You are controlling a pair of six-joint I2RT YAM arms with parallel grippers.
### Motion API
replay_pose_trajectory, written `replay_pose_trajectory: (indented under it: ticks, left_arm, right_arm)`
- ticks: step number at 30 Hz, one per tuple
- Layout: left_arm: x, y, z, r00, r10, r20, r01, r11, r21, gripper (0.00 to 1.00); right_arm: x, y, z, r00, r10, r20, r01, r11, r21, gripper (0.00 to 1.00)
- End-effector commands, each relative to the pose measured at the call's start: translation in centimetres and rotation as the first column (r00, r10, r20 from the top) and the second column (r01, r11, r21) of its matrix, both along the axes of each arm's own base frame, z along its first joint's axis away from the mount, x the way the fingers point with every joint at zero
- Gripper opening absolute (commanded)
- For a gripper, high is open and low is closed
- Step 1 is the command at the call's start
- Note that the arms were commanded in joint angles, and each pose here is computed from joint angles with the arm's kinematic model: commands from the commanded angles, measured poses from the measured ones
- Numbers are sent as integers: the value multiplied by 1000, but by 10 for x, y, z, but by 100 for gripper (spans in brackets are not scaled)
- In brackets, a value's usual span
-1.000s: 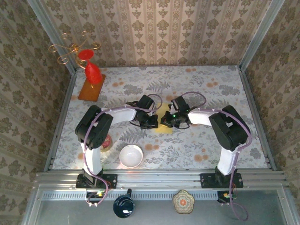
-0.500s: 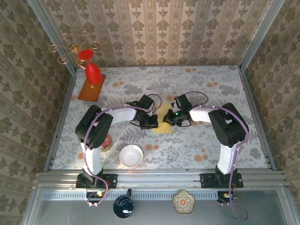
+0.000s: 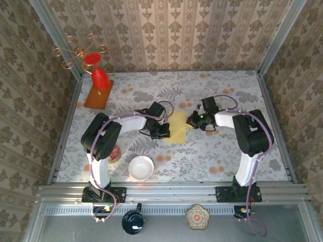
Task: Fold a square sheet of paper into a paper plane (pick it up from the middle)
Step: Fold the triangle a second time at the center of the table, then turn over the paper at the center of the table.
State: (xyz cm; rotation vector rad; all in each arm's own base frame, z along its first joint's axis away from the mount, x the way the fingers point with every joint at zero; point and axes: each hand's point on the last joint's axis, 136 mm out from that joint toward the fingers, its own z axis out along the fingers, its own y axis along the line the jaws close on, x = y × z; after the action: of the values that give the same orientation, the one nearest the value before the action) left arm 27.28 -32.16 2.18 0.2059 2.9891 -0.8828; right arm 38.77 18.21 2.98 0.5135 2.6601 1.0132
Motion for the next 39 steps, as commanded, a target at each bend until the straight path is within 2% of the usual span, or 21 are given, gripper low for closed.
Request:
replay_pose_trajectory:
  ticks: [1,4,7,11,17,30,39]
  left_arm:
    - [0,3,5,1000,2,-23,-1,1000,21,0]
    - [13,-10,33,999,-3,36,4,999,-44,0]
    - [24,-17,50,996,14,83,-7,996,-91,7]
    - [34,-20,44,996,43,74,-35,994,-107,15]
    - [49,-19,32,994,74,76,-68,994,-86,19]
    - [50,-4,-1,992,129,15,-128,991,-31,20]
    - [45,1,-9,990,142,-8,-142,990,-21,20]
  right_arm:
    - [-6,-3,27,998,7,61,-5,1000,-29,0]
    - [-21,4,30,999,9,42,-8,1000,-18,7]
    - [-36,12,27,1000,-3,12,3,1000,15,15]
    - [-45,24,22,1000,-17,-22,18,997,78,28]
    - [-47,36,9,998,-12,-63,19,994,110,36]
    - [-37,43,-3,995,-33,-97,44,993,112,39]
    - [-29,51,1,997,-23,-77,33,991,128,29]
